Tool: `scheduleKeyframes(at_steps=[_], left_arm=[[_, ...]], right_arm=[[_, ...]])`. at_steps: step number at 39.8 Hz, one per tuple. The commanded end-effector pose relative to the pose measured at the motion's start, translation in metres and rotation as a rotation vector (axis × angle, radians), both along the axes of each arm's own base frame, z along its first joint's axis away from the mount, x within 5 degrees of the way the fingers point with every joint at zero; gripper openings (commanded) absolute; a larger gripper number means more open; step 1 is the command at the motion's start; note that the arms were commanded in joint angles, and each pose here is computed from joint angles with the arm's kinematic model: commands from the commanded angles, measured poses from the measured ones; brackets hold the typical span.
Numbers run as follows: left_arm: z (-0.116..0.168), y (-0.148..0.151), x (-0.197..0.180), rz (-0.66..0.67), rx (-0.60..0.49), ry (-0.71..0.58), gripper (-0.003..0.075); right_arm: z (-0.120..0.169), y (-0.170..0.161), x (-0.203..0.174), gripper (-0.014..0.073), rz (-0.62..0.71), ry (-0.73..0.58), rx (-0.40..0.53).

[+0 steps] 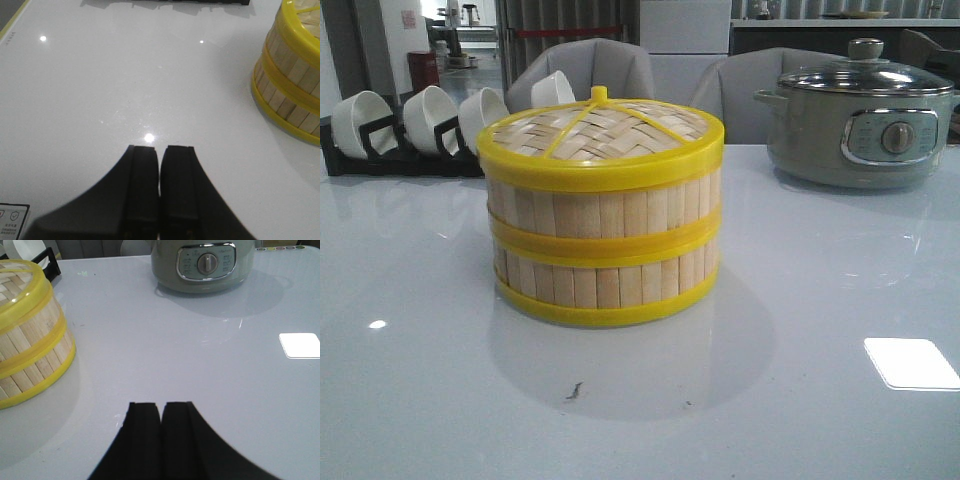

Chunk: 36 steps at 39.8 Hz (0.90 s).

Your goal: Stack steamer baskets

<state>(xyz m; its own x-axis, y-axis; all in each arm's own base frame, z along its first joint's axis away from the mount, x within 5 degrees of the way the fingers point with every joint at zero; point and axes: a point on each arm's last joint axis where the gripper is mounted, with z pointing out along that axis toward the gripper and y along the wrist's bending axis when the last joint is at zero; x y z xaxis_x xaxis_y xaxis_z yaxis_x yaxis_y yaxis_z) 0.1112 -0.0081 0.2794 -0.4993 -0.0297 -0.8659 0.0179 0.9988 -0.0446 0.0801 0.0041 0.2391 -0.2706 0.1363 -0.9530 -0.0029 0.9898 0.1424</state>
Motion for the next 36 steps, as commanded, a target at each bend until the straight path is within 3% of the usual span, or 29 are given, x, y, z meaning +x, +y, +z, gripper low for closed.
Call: scheduleKeyframes(at_steps=[1,13,17,26,36], left_arm=[[0.015,-0.002,0.004,-0.017,-0.022,-0.101,0.0085],[0.017,-0.002,0.003,-0.018,-0.016,-0.114,0.0085],[0.021,-0.003,0.002,-0.034,-0.016,-0.203,0.0085],[0.017,-0.007,-0.011,-0.111,-0.045,-0.533,0.0085],[-0.020,-0.005,-0.035,-0.123,-0.055,-0.604,0.0085]], right_arm=[[0.016,-0.002,0.002,0.0056,-0.027,-0.094,0.007],[0.016,-0.002,0.002,0.0056,-0.027,-0.094,0.007],[0.016,-0.002,0.002,0.0056,-0.027,-0.094,0.007],[0.015,-0.002,0.002,0.0056,-0.027,-0.093,0.007],[0.015,-0.002,0.002,0.0056,-0.027,-0.093,0.007]])
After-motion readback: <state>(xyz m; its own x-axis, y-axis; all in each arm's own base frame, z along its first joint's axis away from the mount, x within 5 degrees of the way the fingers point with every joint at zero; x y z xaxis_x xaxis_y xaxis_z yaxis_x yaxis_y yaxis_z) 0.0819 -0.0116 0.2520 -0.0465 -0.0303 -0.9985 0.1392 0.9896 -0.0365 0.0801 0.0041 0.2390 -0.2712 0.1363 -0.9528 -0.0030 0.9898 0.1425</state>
